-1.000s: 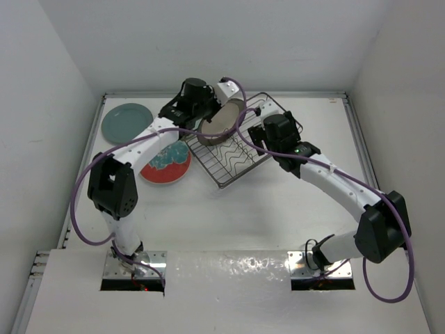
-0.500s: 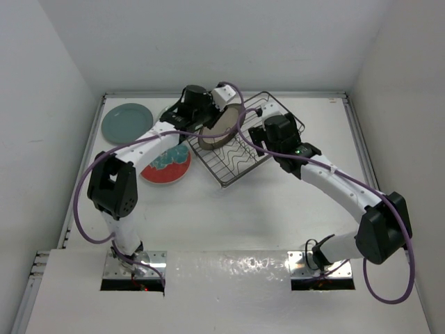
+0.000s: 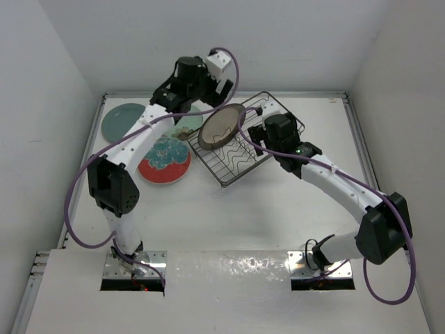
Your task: Load the plates into the dish rack
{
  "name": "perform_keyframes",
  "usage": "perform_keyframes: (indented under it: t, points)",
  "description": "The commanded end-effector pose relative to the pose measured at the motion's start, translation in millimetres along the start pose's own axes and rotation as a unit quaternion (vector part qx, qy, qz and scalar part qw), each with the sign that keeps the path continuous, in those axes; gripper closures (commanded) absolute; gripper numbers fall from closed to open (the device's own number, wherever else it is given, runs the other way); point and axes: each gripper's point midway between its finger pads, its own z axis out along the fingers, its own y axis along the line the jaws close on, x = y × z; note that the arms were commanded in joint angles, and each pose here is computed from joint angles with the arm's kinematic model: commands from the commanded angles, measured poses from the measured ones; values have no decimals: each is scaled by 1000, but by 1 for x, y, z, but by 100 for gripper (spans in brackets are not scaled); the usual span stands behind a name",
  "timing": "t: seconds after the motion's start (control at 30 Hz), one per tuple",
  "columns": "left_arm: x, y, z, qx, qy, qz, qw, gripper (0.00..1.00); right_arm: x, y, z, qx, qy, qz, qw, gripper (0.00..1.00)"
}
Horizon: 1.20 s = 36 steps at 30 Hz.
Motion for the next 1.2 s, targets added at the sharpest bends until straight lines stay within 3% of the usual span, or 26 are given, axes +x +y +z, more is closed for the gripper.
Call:
perform_keyframes:
  t: [0.0,0.07,0.17,0.27,0.3,0.37,0.53,0.7,0.9,1.07,1.17]
  points:
    - [-79,55,-60,-78,-81,-49,992,6,-40,-2,-10,-18,-46,19,999,4]
    - [-89,78,-80,-105,-94,-84,986,6,-47,1,-9,-31,-50,8,998,3]
    - [-68,134,-108,-156,-75,-147,974,5,-56,12,-8,-63,-58,-5,996,3]
    - [-5,185,-126,-196,-9,-215,957,6,-65,22,-6,-89,-67,-23,994,3]
    - [35,214,-141,-220,27,-254,941,7,-66,24,-5,-96,-67,-24,993,3]
    - [74,228,-144,-209,56,-296,931,10,-69,30,-3,-107,-69,-19,992,3]
    - [187,284,-172,-275,118,-364,882,11,-71,48,2,-147,-74,-14,986,5]
    - [271,306,-180,-245,122,-491,827,17,-86,59,-1,-175,-92,20,980,6]
    - [351,301,-164,-253,178,-526,792,21,-118,71,-4,-208,-121,58,969,7]
    - [392,310,-151,-256,158,-570,764,21,-135,72,-4,-210,-134,83,965,8]
    - [403,310,-137,-240,149,-586,759,22,-138,75,-3,-215,-131,95,963,9]
